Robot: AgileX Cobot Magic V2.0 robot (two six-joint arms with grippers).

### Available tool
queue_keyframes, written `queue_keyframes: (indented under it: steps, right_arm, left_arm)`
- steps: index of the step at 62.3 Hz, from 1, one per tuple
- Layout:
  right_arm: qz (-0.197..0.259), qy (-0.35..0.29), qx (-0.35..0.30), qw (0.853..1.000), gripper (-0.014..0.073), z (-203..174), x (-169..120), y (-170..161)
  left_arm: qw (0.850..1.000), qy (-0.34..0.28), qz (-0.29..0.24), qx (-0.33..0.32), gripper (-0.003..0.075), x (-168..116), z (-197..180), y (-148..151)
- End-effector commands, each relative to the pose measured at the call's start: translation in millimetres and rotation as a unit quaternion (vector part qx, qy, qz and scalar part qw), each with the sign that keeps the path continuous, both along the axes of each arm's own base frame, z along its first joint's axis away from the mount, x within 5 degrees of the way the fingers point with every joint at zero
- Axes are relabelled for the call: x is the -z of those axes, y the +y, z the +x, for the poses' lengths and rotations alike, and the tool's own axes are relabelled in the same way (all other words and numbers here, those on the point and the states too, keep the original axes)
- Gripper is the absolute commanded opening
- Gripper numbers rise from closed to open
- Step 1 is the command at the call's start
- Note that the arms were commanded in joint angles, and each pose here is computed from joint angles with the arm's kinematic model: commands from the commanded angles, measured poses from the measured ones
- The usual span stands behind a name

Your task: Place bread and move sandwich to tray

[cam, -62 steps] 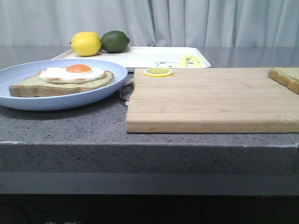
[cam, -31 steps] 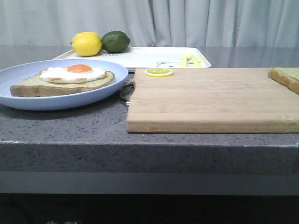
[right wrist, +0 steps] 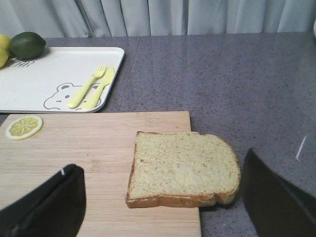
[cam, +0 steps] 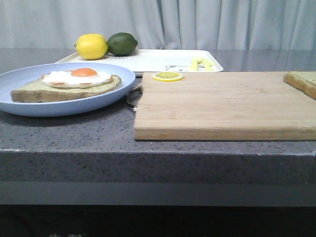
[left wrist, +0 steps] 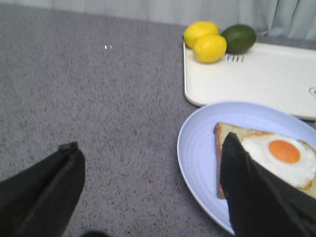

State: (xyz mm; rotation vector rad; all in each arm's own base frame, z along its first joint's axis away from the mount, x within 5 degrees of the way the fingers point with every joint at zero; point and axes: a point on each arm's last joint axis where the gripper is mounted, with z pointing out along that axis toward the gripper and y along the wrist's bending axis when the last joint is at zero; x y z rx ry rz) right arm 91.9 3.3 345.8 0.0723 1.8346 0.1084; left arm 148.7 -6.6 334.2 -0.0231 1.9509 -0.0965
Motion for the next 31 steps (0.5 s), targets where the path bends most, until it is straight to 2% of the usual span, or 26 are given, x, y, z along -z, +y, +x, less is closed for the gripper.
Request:
queue_keyframes:
  steps: [1, 15, 31]
  right_arm:
    - [-0.007, -0.044, 0.004, 0.999, 0.0641, 2, -15, -1]
    - [-0.007, -0.044, 0.004, 0.999, 0.0641, 2, -15, -1]
    - [-0.007, -0.044, 0.004, 0.999, 0.0641, 2, -15, -1]
  left_arm:
    - [1.000, 0.002, -0.015, -0.003, 0.0545, -14, 21, -1]
    - [0.993, 0.113, 0.010, 0.033, 0.0545, -4, 72, -12]
    - [0.989, 0.137, 0.014, 0.059, 0.0545, 2, 96, -26]
